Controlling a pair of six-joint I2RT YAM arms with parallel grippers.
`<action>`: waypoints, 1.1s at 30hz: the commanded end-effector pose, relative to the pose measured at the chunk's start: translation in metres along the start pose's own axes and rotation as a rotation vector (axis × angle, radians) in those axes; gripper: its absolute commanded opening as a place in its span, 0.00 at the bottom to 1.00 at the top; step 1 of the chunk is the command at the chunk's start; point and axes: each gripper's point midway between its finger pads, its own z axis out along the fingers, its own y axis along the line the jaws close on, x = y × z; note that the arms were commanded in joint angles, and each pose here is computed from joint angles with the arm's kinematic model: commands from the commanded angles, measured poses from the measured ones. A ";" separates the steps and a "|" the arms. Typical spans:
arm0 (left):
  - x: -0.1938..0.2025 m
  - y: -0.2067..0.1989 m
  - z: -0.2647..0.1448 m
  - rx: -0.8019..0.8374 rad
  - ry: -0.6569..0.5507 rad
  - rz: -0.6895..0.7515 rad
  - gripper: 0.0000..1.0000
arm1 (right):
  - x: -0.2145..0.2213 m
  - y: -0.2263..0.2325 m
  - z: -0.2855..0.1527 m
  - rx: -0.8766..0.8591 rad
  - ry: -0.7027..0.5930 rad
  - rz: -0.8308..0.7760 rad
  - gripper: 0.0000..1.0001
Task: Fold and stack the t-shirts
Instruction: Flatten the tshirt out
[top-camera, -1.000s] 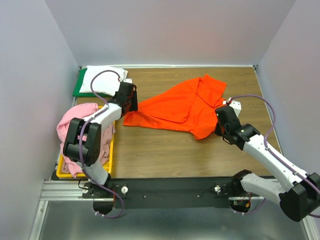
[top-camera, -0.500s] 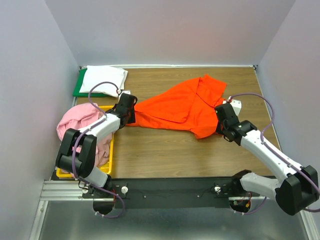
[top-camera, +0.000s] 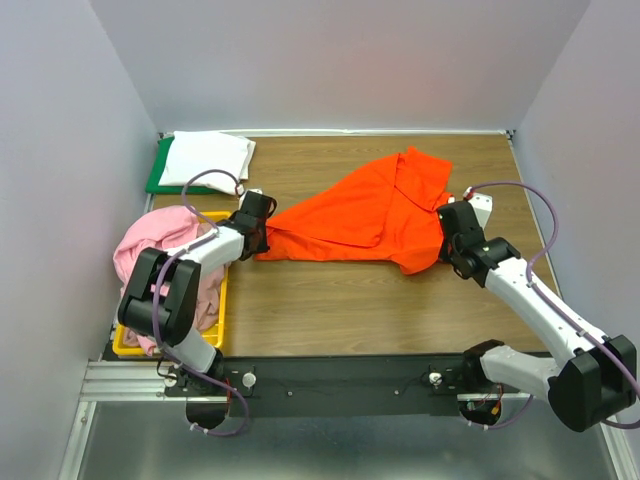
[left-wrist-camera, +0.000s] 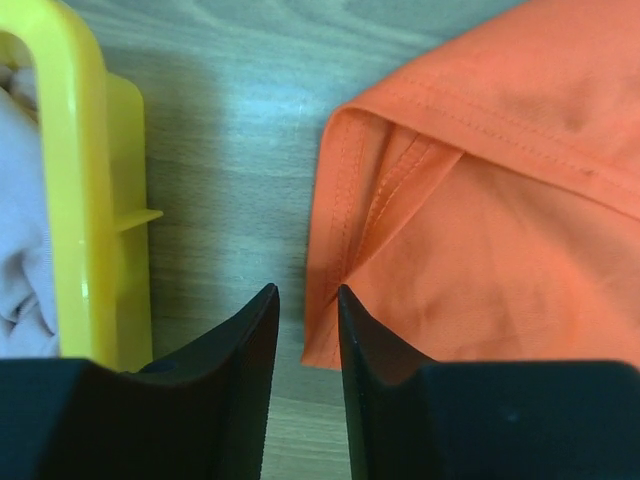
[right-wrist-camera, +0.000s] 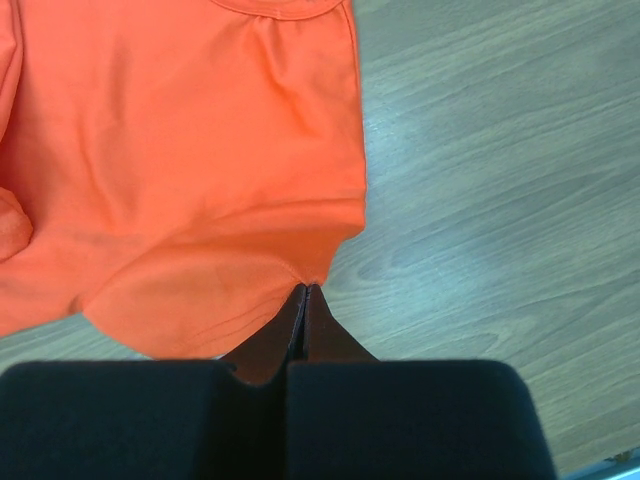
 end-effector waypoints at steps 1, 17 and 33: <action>0.019 -0.005 0.003 0.017 0.051 0.002 0.36 | -0.014 -0.005 -0.005 0.020 -0.045 0.018 0.00; 0.043 -0.006 -0.017 0.088 0.058 -0.069 0.36 | -0.013 -0.003 -0.005 0.002 -0.041 0.021 0.00; 0.075 -0.021 -0.025 0.175 0.126 -0.101 0.05 | -0.017 0.000 -0.009 -0.023 -0.048 0.023 0.00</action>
